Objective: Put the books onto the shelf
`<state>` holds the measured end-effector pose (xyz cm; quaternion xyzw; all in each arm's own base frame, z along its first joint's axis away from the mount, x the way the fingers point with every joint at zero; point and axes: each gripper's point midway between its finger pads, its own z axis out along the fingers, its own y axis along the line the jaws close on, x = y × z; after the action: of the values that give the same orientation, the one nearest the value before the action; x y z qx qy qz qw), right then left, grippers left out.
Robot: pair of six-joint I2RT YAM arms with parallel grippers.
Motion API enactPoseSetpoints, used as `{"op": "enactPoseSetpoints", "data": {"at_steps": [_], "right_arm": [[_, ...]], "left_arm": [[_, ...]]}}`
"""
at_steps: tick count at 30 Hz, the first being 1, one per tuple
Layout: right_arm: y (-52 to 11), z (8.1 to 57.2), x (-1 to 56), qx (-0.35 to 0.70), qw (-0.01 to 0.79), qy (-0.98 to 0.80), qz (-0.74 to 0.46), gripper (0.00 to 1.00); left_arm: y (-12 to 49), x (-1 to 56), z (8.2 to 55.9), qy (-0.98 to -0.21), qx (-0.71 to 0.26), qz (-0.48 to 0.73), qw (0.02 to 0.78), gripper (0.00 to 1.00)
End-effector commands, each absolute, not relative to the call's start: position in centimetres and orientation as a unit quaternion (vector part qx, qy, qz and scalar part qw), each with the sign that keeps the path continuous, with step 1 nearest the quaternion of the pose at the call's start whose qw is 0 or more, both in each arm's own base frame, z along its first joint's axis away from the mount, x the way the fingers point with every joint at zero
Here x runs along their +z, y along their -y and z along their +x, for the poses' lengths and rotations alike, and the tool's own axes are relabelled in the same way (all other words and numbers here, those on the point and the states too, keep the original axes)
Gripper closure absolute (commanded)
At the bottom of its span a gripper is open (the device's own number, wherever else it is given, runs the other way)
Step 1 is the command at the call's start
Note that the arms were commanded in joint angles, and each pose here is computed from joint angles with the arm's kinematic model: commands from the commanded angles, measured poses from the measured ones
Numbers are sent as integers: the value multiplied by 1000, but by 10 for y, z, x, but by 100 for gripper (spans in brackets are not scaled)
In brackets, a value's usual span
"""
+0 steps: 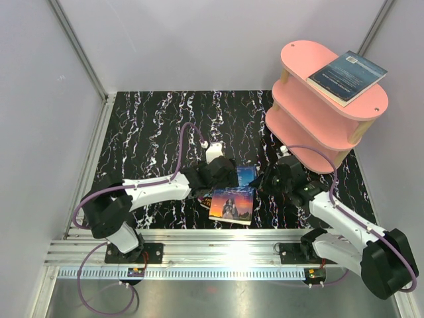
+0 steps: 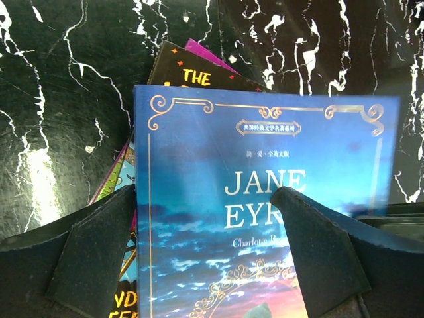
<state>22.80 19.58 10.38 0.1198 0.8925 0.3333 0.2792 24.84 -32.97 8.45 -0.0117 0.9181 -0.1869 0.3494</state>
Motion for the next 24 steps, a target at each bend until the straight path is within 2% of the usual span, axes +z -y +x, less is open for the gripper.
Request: {"op": "enactPoseSetpoints", "data": {"at_steps": [1, 12, 13, 15, 18, 24], "right_arm": [[-220, 220, 108, 387, 269, -877, 94, 75], [-232, 225, 129, 421, 282, -858, 88, 72], [-237, 226, 137, 435, 287, -849, 82, 70], [-244, 226, 141, 449, 287, -843, 73, 57], [-252, 223, 135, 451, 278, -845, 66, 52], [-257, 220, 124, 447, 271, -849, 71, 55]], "left_arm": [[351, 84, 239, -916, -227, -5, 331, 9], [353, 84, 237, -915, -236, -5, 327, 9], [353, 84, 237, -914, -238, -6, 328, 9], [353, 83, 236, -915, -238, -6, 326, 9], [354, 84, 236, -914, -241, -7, 327, 9], [353, 86, 235, -913, -243, -6, 328, 9]]}}
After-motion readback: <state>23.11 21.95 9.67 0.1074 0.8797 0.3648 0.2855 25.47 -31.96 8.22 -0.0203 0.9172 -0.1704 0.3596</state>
